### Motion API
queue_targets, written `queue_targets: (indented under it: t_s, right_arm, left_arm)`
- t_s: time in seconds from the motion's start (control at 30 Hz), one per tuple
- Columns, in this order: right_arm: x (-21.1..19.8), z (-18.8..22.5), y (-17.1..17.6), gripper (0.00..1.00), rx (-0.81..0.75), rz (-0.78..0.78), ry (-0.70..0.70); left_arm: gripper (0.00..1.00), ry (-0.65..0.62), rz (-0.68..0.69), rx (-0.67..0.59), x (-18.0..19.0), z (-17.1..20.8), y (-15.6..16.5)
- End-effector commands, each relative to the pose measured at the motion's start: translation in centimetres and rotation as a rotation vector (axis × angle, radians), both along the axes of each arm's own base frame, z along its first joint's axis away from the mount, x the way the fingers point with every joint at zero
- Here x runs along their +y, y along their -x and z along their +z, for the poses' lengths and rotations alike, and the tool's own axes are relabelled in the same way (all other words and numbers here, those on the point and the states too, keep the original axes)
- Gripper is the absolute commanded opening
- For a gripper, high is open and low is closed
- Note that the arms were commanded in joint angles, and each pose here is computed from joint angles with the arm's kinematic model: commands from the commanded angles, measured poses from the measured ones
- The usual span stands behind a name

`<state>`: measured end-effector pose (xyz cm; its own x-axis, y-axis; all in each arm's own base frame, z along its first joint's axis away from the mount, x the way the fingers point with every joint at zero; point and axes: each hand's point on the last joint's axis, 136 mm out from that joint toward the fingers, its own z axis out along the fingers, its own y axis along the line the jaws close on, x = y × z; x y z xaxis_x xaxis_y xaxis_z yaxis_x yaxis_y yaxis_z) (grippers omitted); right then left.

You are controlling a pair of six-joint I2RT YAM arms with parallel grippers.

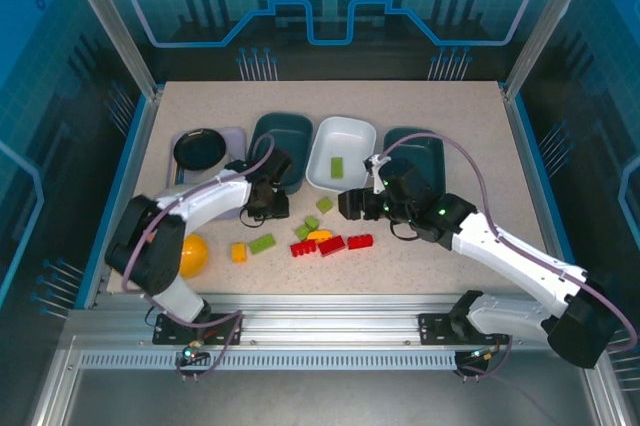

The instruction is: Sort the legos into containers by color

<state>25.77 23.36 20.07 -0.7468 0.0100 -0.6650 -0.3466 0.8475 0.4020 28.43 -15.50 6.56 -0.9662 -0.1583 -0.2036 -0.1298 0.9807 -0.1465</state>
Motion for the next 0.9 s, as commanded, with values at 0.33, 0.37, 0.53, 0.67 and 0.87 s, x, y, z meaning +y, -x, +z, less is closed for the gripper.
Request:
queue_targets:
  t_s: [0.33, 0.37, 0.53, 0.67, 0.87]
  right_arm:
    - [-7.3, 4.9, -5.3, 0.80, -0.080, -0.347, -0.218]
    - [-7.8, 5.0, -5.5, 0.80, -0.079, -0.363, -0.226]
    - [-9.3, 5.5, -5.6, 0.80, -0.075, -0.415, -0.253]
    - [-10.0, 4.4, -4.6, 0.80, -0.050, -0.429, -0.244]
    - [-10.9, 3.3, -3.1, 0.80, -0.027, -0.445, -0.232]
  left_arm:
    - [0.27, 0.158, -0.114, -0.093, -9.6, 8.6, -6.2]
    - [0.27, 0.159, -0.127, -0.091, -10.3, 8.5, -6.9]
    - [0.27, 0.179, -0.157, -0.058, -14.3, 6.4, -10.7]
    - [0.29, 0.215, -0.165, -0.054, -16.8, 4.8, -13.3]
    - [0.30, 0.188, -0.155, 0.009, -18.0, 0.7, -15.1]
